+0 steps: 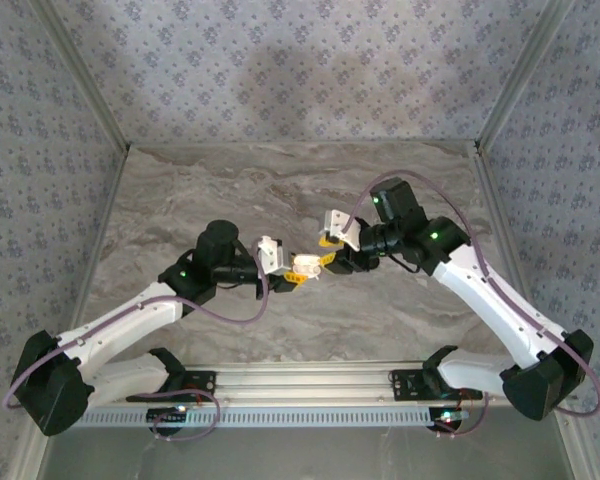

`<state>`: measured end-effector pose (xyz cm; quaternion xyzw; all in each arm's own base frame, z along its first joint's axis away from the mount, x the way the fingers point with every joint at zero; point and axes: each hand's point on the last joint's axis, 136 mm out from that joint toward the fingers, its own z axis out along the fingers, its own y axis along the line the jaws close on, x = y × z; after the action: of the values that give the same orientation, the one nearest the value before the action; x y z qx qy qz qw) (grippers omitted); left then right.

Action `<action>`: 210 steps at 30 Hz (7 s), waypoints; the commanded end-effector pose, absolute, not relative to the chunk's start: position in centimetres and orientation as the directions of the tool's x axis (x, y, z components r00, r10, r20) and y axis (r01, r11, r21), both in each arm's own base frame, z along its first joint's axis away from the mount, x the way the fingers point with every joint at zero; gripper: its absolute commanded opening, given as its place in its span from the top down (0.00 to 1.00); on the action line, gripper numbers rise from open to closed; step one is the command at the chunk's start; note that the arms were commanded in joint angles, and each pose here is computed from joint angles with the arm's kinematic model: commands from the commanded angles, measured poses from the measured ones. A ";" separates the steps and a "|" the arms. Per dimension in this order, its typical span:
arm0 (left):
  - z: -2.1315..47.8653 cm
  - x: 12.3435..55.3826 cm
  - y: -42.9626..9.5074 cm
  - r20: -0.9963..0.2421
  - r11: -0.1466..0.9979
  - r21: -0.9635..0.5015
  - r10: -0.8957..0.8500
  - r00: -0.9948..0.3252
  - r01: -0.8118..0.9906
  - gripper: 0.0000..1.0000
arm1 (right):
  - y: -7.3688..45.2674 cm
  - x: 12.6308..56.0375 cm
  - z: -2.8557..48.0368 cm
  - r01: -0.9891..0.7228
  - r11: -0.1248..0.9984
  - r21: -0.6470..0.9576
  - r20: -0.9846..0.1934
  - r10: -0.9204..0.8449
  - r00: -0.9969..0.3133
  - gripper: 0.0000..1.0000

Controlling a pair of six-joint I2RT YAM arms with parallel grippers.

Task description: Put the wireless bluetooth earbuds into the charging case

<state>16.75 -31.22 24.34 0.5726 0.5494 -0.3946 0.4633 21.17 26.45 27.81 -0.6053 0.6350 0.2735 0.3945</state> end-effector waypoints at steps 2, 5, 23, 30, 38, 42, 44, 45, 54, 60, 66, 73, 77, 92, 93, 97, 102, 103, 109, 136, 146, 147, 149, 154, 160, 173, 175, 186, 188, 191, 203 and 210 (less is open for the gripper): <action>24.9 15.3 -31.2 -0.967 -0.030 0.101 0.232 0.106 0.994 0.83 | 26.3 22.4 28.3 -0.975 0.173 -0.138 -0.853 -0.521 0.028 0.59; 24.9 15.3 -31.2 -0.969 -0.024 0.099 0.225 0.102 0.995 0.83 | 26.2 22.5 28.3 -0.974 0.185 -0.128 -0.857 -0.515 0.015 0.58; 21.8 22.7 -27.6 -0.985 0.376 -0.146 0.032 -0.170 0.915 0.85 | 23.2 26.6 25.3 -0.713 0.642 0.280 -0.741 -0.328 -0.586 0.53; 19.7 23.8 -26.1 -0.967 0.466 -0.218 0.013 -0.253 0.857 0.86 | 22.6 28.6 19.9 -0.462 0.818 0.343 -0.467 -0.278 -0.839 0.53; 18.2 23.7 -24.7 -0.961 0.533 -0.221 0.025 -0.277 0.817 0.85 | 23.5 29.5 14.0 -0.367 0.895 0.251 -0.245 -0.309 -0.919 0.50; 17.8 23.3 -24.5 -0.962 0.529 -0.200 0.051 -0.267 0.825 0.85 | 24.1 29.7 11.4 -0.372 0.909 0.191 -0.146 -0.348 -0.926 0.48; 17.7 23.2 -24.5 -0.963 0.527 -0.193 0.058 -0.261 0.828 0.85 | 24.5 29.8 10.2 -0.380 0.910 0.167 -0.100 -0.368 -0.924 0.47; 17.5 23.1 -24.5 -0.963 0.525 -0.189 0.065 -0.261 0.830 0.85 | 24.7 29.8 9.7 -0.386 0.909 0.155 -0.081 -0.377 -0.923 0.47; 17.1 22.9 -24.4 -0.962 0.523 -0.170 0.094 -0.255 0.835 0.85 | 26.4 29.9 5.8 -0.408 0.903 0.135 0.034 -0.416 -0.909 0.44; 17.0 22.8 -24.4 -0.962 0.521 -0.169 0.097 -0.255 0.836 0.85 | 27.2 29.4 4.1 -0.416 0.897 0.149 0.073 -0.430 -0.900 0.44; 17.1 22.9 -24.3 -0.962 0.523 -0.167 0.097 -0.254 0.835 0.85 | 27.2 29.3 3.1 -0.412 0.900 0.143 0.098 -0.427 -0.899 0.46; 17.1 22.9 -24.3 -0.962 0.525 -0.164 0.100 -0.252 0.835 0.85 | 27.4 29.4 2.2 -0.417 0.897 0.147 0.104 -0.433 -0.895 0.50; 17.1 22.9 -24.3 -0.962 0.527 -0.165 0.102 -0.255 0.833 0.85 | 27.7 29.6 1.9 -0.412 0.898 0.155 0.102 -0.430 -0.897 0.53; 16.8 23.0 -24.3 -0.958 0.527 -0.166 0.115 -0.263 0.833 0.85 | 27.3 29.9 2.9 -0.397 0.907 0.137 0.064 -0.408 -0.911 0.66; 16.8 23.0 -24.3 -0.958 0.527 -0.165 0.115 -0.263 0.834 0.85 | 27.2 30.1 3.2 -0.393 0.910 0.136 0.051 -0.402 -0.914 0.66; 16.7 23.0 -24.4 -0.958 0.527 -0.165 0.115 -0.263 0.834 0.85 | 27.1 30.6 4.5 -0.370 0.917 0.148 -0.011 -0.372 -0.928 0.67; 16.7 23.1 -24.4 -0.959 0.526 -0.166 0.112 -0.262 0.834 0.85 | 26.9 31.2 6.2 -0.329 0.927 0.179 -0.091 -0.318 -0.944 0.69; 16.8 23.1 -24.5 -0.960 0.525 -0.164 0.111 -0.259 0.835 0.85 | 26.8 31.2 6.4 -0.323 0.928 0.186 -0.098 -0.310 -0.946 0.70; 16.9 23.2 -24.4 -0.960 0.528 -0.164 0.111 -0.258 0.833 0.85 | 26.5 30.9 6.1 -0.322 0.931 0.173 -0.051 -0.318 -0.947 0.61; 17.2 23.3 -24.6 -0.959 0.524 -0.168 0.108 -0.261 0.835 0.85 | 27.0 29.4 2.5 -0.332 0.934 0.134 0.109 -0.347 -0.931 0.58; 17.0 23.2 -24.6 -0.957 0.526 -0.172 0.109 -0.267 0.833 0.85 | 27.5 29.8 2.1 -0.329 0.933 0.148 0.109 -0.346 -0.932 0.63; 17.1 23.2 -24.6 -0.958 0.525 -0.172 0.109 -0.266 0.833 0.85 | 27.4 29.8 2.0 -0.330 0.933 0.147 0.110 -0.347 -0.931 0.64; 17.0 23.2 -24.6 -0.957 0.526 -0.172 0.111 -0.268 0.833 0.85 | 27.5 29.8 2.0 -0.330 0.932 0.147 0.112 -0.347 -0.931 0.66; 17.1 23.2 -24.5 -0.957 0.527 -0.171 0.111 -0.267 0.832 0.85 | 27.2 29.7 1.8 -0.324 0.936 0.134 0.117 -0.340 -0.933 0.66; 17.0 23.2 -24.5 -0.957 0.528 -0.172 0.112 -0.269 0.832 0.85 | 26.8 29.6 1.6 -0.323 0.940 0.111 0.127 -0.335 -0.933 0.64; 16.9 23.2 -24.5 -0.956 0.528 -0.172 0.115 -0.271 0.832 0.85 | 26.6 29.8 1.8 -0.327 0.940 0.094 0.118 -0.337 -0.934 0.74; 17.0 23.2 -24.5 -0.956 0.527 -0.173 0.116 -0.271 0.832 0.85 | 26.7 29.8 2.2 -0.325 0.941 0.096 0.108 -0.335 -0.936 0.74; 16.8 23.2 -25.2 -0.958 0.509 -0.166 0.121 -0.262 0.844 0.85 | 26.0 31.3 7.3 -0.275 0.954 0.122 -0.099 -0.264 -0.959 0.75; 16.9 23.2 -25.7 -0.961 0.497 -0.159 0.119 -0.248 0.853 0.86 | 25.7 31.6 8.8 -0.260 0.956 0.136 -0.156 -0.239 -0.958 0.75; 17.2 23.3 -26.8 -0.968 0.476 -0.145 0.112 -0.223 0.867 0.86 | 25.3 32.0 11.5 -0.240 0.954 0.180 -0.264 -0.188 -0.946 0.75; 19.9 24.8 -30.6 -0.990 0.422 -0.100 0.046 -0.132 0.901 0.87 | 25.6 32.4 22.7 -0.305 0.859 0.412 -0.643 0.037 -0.765 0.74; 21.1 25.5 -31.7 -0.996 0.414 -0.083 0.004 -0.093 0.906 0.87 | 25.5 30.7 24.7 -0.354 0.805 0.477 -0.705 0.110 -0.700 0.74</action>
<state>25.02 -30.93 18.07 0.3672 0.6616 -0.3890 0.5254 30.64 24.90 22.39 -0.0791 0.8961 0.2666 0.3458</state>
